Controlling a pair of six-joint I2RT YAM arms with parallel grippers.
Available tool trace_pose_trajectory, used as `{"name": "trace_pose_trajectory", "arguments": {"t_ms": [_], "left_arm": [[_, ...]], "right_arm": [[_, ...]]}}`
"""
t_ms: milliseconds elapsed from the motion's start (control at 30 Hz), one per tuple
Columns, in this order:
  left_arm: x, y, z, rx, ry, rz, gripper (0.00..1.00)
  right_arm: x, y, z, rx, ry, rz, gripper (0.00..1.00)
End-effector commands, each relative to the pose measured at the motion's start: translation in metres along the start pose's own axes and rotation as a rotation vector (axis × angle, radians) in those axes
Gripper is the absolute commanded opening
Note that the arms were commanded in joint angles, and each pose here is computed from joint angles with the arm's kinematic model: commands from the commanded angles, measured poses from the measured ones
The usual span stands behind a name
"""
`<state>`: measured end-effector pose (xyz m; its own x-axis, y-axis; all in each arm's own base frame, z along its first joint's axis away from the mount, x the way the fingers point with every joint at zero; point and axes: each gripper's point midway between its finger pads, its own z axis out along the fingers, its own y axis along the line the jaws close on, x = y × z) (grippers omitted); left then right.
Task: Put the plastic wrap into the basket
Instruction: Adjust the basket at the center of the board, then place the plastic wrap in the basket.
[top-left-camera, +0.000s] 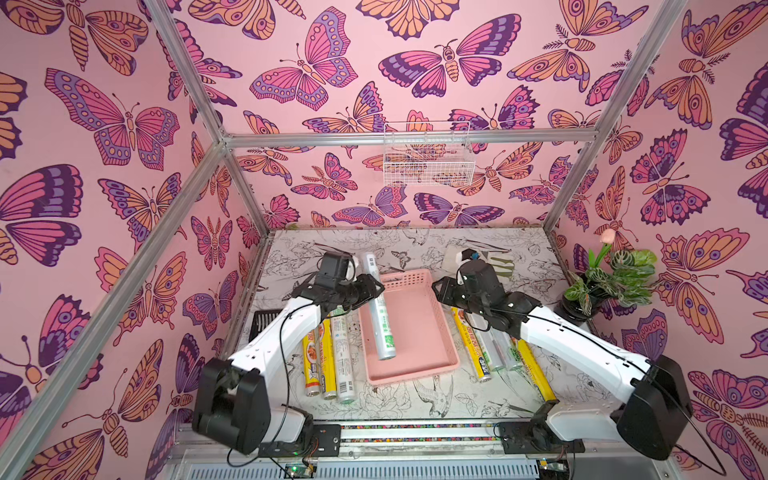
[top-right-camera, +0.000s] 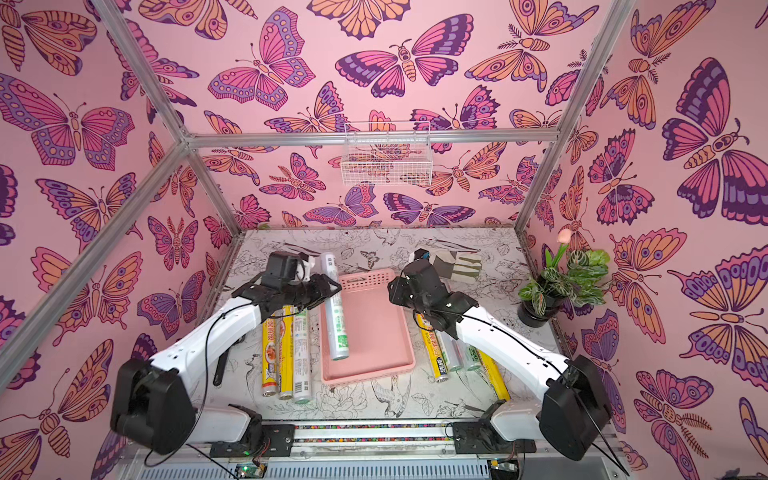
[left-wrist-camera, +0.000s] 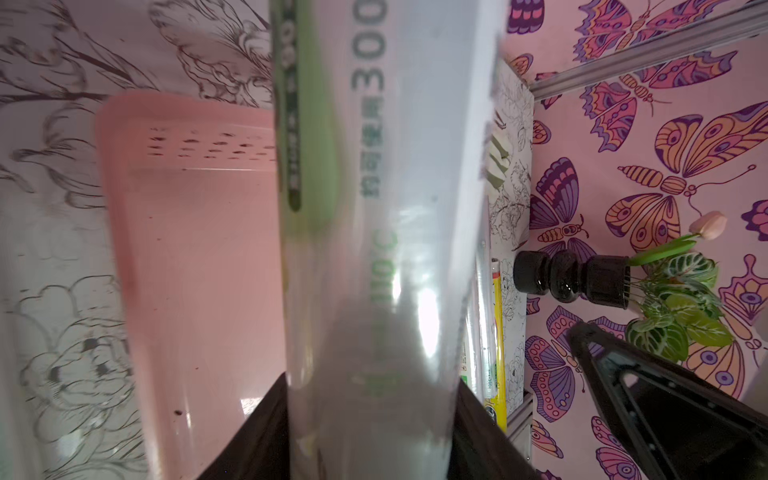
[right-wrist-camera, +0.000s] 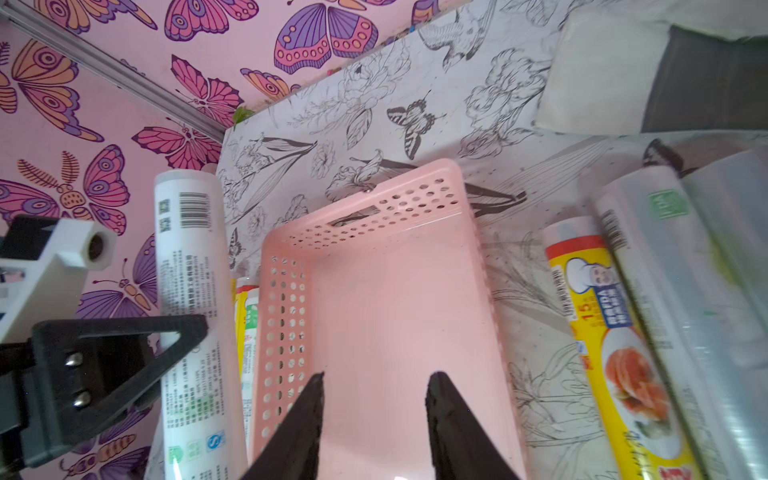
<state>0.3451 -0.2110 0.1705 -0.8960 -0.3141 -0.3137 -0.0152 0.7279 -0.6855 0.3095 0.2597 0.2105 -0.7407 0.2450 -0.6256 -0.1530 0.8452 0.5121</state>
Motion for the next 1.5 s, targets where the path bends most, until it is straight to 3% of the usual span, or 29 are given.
{"name": "trace_pose_trajectory", "arguments": {"t_ms": [0,133,367,767,967,1467], "left_arm": [[-0.014,-0.037,0.016,0.101,-0.047,-0.003,0.26],[-0.009,-0.041,0.052,0.118,-0.049,-0.061,0.25],[0.023,-0.058,0.104,0.135,0.089,-0.083,0.26],[0.060,-0.082,0.101,0.176,0.152,-0.044,0.24],[0.079,-0.064,0.113,0.120,0.187,-0.091,0.24],[0.086,-0.054,0.145,0.094,0.259,-0.080,0.32]], "right_arm": [[0.002,-0.020,-0.003,0.080,-0.008,-0.050,0.45],[0.007,-0.025,-0.002,0.090,0.004,-0.043,0.45],[0.018,-0.042,0.004,0.150,0.041,-0.057,0.45],[0.037,-0.068,0.023,0.226,0.134,-0.021,0.45],[0.046,-0.072,0.032,0.205,0.192,0.021,0.46],[0.066,-0.072,0.048,0.166,0.281,0.057,0.46]]}}
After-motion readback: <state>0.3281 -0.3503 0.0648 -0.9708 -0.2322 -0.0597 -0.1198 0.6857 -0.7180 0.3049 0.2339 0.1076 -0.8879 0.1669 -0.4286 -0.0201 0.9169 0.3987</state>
